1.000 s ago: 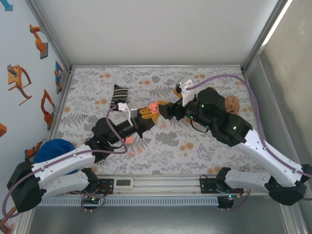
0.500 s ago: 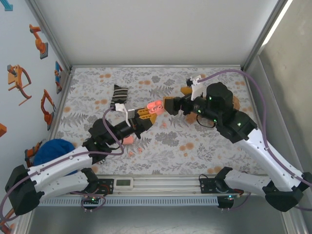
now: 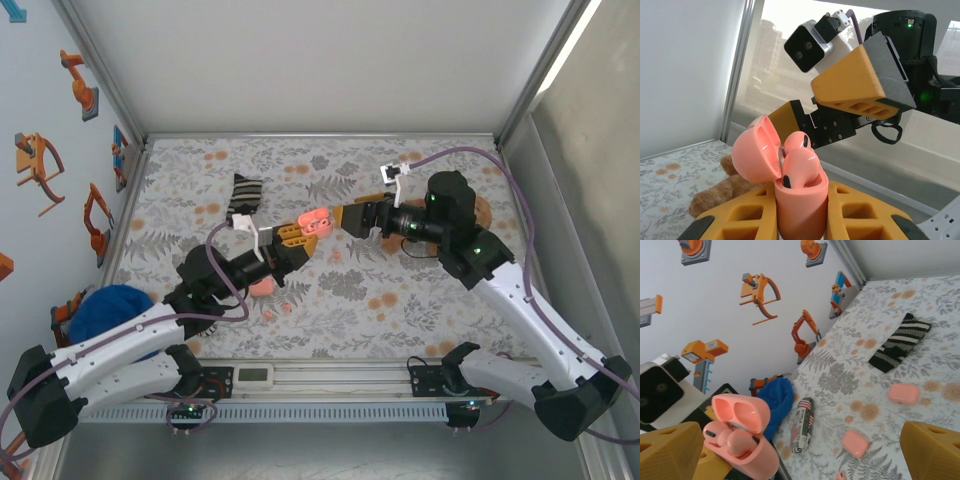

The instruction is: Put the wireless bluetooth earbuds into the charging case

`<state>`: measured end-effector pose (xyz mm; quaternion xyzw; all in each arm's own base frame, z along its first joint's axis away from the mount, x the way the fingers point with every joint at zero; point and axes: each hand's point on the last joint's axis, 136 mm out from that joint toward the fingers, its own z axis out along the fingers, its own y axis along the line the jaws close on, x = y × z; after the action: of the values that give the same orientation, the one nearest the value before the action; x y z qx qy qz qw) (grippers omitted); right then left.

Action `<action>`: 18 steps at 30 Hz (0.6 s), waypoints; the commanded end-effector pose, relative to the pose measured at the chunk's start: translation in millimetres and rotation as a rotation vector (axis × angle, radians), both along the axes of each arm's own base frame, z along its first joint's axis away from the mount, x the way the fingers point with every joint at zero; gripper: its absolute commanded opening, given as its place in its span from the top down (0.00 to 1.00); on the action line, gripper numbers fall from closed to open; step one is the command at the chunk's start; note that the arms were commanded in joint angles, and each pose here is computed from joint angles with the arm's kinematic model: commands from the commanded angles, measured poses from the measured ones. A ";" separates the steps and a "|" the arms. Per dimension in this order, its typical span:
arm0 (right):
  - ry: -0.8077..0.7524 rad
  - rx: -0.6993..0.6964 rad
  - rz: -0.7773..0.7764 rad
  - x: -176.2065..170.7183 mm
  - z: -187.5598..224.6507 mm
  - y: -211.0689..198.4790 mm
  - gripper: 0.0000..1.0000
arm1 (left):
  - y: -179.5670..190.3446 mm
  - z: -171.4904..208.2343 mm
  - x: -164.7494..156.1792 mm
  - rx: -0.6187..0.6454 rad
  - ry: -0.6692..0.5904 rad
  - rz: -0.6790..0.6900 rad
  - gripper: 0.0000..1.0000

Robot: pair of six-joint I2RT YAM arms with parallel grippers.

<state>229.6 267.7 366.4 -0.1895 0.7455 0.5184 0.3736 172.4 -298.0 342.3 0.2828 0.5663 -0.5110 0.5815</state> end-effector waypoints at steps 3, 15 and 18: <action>-0.005 0.110 0.098 -11.8 23.2 9.0 0.02 | 14.4 8.9 0.4 -0.061 -0.008 -0.015 1.00; 0.039 0.127 0.227 -19.0 15.1 40.4 0.05 | 21.9 11.2 -2.4 -0.064 -0.022 -0.062 1.00; 0.023 0.139 0.278 -27.2 21.3 50.9 0.06 | 20.7 11.5 -4.1 -0.063 -0.019 -0.078 1.00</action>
<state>214.9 311.3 363.6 -0.2270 0.7138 0.5939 0.2937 177.7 -279.3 339.8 0.2827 0.5586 -0.5292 0.5728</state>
